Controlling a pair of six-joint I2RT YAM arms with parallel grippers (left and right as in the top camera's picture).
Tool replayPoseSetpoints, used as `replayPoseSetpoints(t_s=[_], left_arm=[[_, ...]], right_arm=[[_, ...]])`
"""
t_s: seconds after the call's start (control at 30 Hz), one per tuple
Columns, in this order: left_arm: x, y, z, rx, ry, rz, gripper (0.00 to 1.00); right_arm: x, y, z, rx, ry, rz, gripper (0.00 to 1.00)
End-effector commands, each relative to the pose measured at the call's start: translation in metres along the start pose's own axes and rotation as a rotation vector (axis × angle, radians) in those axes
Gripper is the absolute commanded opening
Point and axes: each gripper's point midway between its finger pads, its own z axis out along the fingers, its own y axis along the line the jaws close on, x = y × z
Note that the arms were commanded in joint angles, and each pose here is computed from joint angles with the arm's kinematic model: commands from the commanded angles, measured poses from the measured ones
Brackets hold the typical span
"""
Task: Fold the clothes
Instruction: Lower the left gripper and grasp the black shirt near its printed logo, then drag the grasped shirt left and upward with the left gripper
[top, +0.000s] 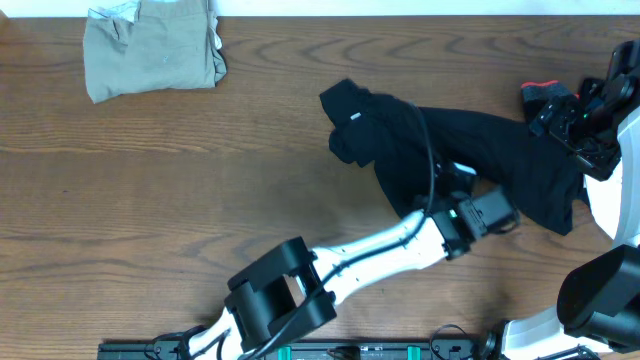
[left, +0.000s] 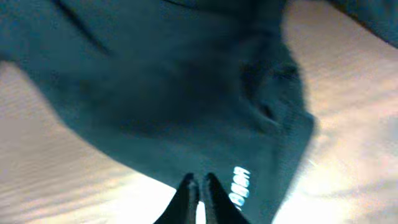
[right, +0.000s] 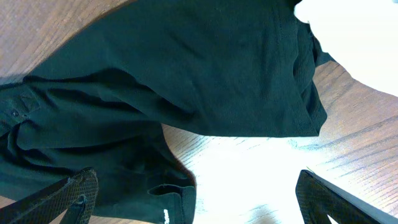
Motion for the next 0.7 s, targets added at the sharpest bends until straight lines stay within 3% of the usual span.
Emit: replayPoseSetpoints(t_s=[0.0, 0.67], left_arm=[[0.015, -0.012, 0.019, 0.071, 0.086, -0.013, 0.06], [0.06, -0.025, 0.056, 0.109, 0.26, -0.099, 0.06]], right_arm=[[0.003, 0.002, 0.003, 0.005, 0.008, -0.001, 0.99], [0.001, 0.002, 0.003, 0.004, 0.004, -0.009, 0.99]])
